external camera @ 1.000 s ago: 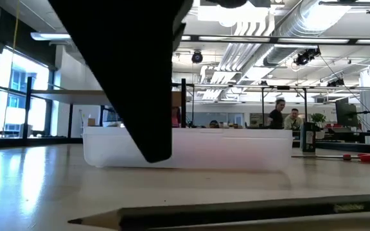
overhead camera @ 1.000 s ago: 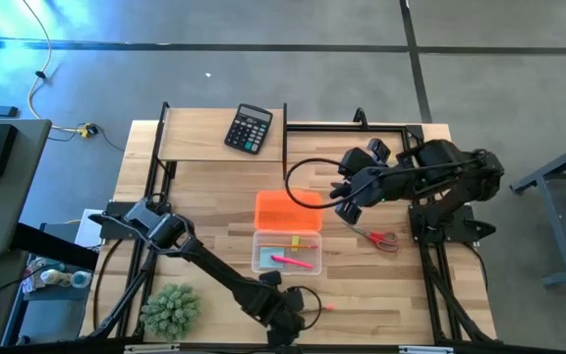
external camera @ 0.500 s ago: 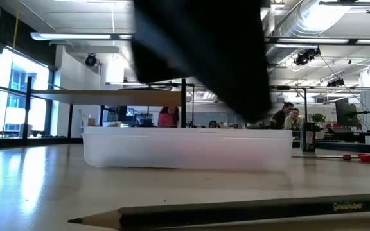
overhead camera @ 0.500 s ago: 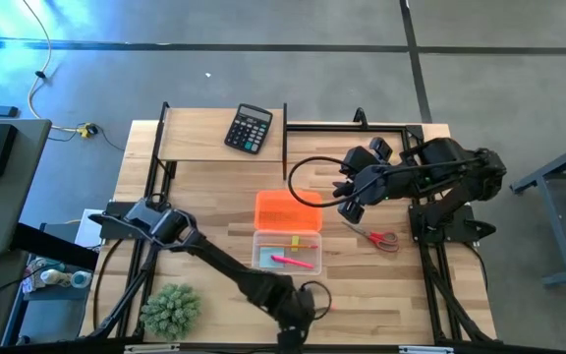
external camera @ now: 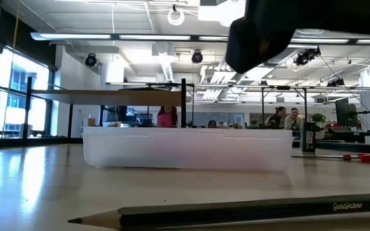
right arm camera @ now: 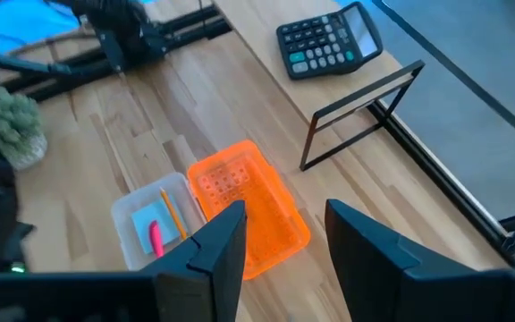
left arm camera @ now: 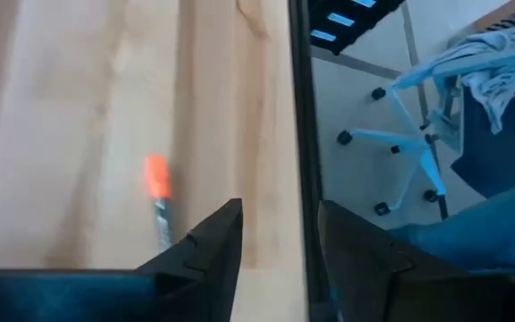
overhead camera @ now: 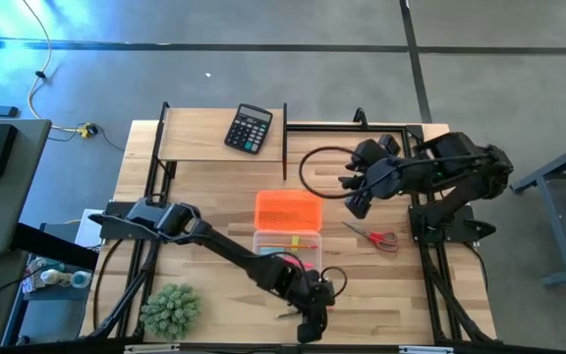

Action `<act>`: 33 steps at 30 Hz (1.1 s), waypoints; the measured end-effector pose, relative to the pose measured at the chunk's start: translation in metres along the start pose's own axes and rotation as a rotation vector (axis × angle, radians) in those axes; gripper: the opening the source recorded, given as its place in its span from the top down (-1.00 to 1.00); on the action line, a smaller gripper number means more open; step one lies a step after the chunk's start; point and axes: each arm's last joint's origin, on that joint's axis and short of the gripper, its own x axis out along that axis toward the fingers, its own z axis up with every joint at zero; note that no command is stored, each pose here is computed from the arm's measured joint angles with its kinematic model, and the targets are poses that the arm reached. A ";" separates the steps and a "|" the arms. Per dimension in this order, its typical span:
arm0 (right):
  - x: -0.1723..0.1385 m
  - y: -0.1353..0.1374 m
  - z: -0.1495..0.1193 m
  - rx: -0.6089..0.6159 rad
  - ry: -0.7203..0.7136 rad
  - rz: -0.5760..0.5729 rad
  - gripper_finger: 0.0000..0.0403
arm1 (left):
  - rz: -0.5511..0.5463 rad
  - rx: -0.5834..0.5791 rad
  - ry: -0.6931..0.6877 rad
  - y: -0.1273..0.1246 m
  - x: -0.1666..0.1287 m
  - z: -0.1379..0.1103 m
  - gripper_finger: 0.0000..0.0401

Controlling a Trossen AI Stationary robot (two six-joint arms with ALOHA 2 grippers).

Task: Pack school essentials
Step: Put the black pencil into the school supply box

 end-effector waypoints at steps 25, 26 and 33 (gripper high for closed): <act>-0.031 -0.026 -0.002 0.111 -0.084 0.015 0.29 | 0.173 0.315 0.007 0.006 -0.036 0.036 0.24; -0.031 -0.026 -0.002 0.110 -0.085 0.014 0.29 | 0.178 0.305 0.010 0.008 -0.035 0.035 0.19; -0.031 -0.026 -0.002 0.109 -0.086 0.013 0.29 | 0.240 0.250 -0.068 0.007 -0.024 0.033 0.01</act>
